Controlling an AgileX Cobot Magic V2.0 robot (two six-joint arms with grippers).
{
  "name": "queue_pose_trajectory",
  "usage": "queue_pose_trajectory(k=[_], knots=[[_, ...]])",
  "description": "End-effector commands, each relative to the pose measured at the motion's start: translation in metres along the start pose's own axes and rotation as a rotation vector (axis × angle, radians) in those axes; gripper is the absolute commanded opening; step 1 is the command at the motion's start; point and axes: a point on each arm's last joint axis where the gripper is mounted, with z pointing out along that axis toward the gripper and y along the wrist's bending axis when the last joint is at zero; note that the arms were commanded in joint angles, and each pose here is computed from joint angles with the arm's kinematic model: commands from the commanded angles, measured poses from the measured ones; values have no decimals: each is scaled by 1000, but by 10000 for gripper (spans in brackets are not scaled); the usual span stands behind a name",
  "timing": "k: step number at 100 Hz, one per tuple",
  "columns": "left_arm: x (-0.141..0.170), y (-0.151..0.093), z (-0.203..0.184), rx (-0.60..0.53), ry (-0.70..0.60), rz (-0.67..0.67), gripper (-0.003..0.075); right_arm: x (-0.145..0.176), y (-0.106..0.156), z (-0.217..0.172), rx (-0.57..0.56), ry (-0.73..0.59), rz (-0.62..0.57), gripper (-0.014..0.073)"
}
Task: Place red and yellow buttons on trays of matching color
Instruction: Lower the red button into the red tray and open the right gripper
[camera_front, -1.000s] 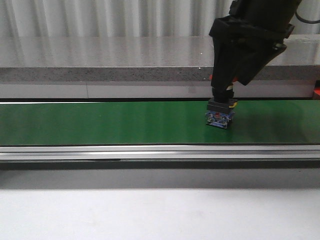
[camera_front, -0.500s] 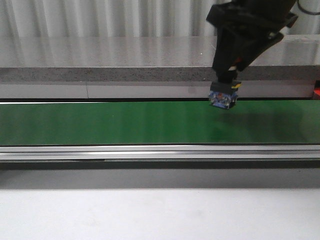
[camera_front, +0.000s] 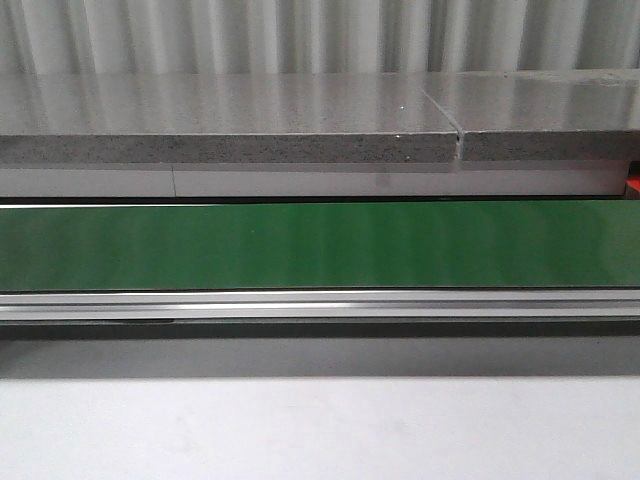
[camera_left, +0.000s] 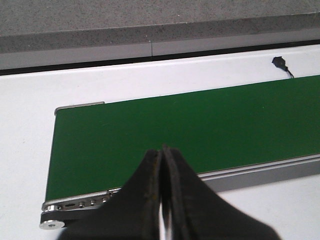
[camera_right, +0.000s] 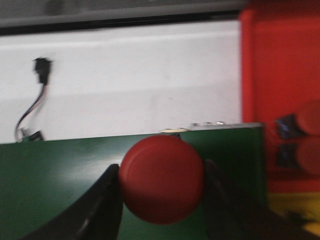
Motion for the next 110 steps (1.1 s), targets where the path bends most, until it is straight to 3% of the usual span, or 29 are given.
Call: queue_pose_trajectory(k=[1, 17, 31, 63, 91, 110], knots=[[-13, 0, -4, 6, -92, -20, -21, -10, -29, -27, 63, -118, 112, 38], [-13, 0, -4, 6, -92, -20, -21, -8, -79, -33, 171, -146, 249, 38], [-13, 0, -4, 6, -92, -20, -21, -4, -102, -24, 213, -114, 298, 38], [-13, 0, -4, 6, -92, -20, -21, -1, -123, 8, 229, -63, 335, 38], [-13, 0, -4, 6, -92, -20, -21, -2, -146, 10, 290, -135, 380, 38], [-13, 0, -4, 6, -92, -20, -21, 1, -154, 31, 292, -107, 391, 38]])
